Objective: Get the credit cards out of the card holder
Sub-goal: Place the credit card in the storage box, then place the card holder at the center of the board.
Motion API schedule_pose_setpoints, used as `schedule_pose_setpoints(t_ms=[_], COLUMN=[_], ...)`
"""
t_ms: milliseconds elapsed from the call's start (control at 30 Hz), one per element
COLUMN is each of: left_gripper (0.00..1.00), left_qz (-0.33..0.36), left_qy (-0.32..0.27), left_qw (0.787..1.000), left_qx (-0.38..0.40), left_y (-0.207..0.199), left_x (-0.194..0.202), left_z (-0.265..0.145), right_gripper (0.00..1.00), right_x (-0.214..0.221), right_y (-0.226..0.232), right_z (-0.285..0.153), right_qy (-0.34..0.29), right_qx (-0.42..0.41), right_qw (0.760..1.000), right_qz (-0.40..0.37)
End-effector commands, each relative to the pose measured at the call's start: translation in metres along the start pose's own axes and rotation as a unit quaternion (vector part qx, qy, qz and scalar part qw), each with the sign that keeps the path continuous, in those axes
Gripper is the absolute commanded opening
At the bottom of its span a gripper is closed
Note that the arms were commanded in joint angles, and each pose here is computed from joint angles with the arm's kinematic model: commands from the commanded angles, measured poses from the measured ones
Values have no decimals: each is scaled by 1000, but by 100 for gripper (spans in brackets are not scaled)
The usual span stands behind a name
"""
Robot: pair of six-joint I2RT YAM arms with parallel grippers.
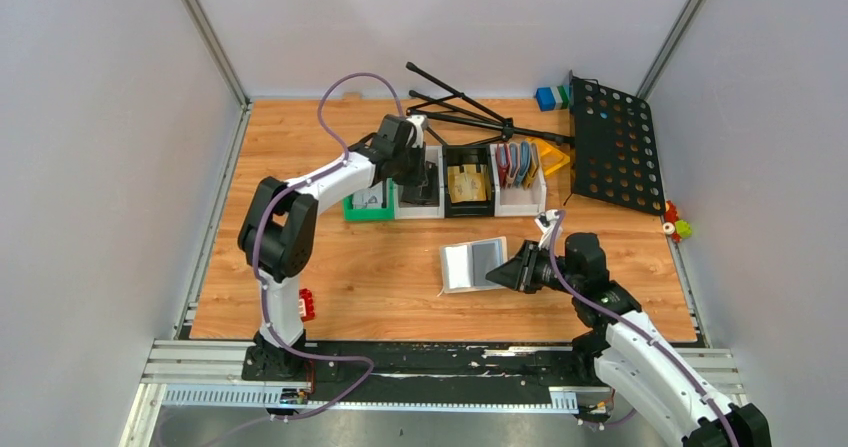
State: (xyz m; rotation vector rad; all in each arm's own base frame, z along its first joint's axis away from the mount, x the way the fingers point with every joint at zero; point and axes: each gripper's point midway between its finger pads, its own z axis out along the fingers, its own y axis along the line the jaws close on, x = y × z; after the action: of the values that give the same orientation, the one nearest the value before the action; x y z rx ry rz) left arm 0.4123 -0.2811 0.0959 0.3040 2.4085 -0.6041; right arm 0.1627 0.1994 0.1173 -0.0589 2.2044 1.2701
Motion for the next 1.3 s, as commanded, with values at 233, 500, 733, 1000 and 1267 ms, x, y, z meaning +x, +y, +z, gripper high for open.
schedule_pose_setpoints(t_ms=[233,500,733,1000,1267], left_gripper=[42,60,99,100,100], left_qz=[36,47,4,-44,-36], left_qy=[-10,-22,-62,-134,-153], left_qw=[997,998,983,934,913], left_qx=[-61,-30,175,329,377], left_y=[13,-1,-66,-109,-118], left_x=[-26,-4,48,89,100], left_z=[-36,-101,-146,-167,-173], right_gripper=[0,0,0,0,0], right_x=[-10,-18,-26,-28,-32], right_y=[8,18,44,69,78], right_z=[2,3,2,3,6], right_qy=[-8,-14,-34,-33,-39], right_qx=[-15,-30,-98,-162,-162], right_qw=[999,999,995,986,986], right_qz=[-29,-31,-10,24,28])
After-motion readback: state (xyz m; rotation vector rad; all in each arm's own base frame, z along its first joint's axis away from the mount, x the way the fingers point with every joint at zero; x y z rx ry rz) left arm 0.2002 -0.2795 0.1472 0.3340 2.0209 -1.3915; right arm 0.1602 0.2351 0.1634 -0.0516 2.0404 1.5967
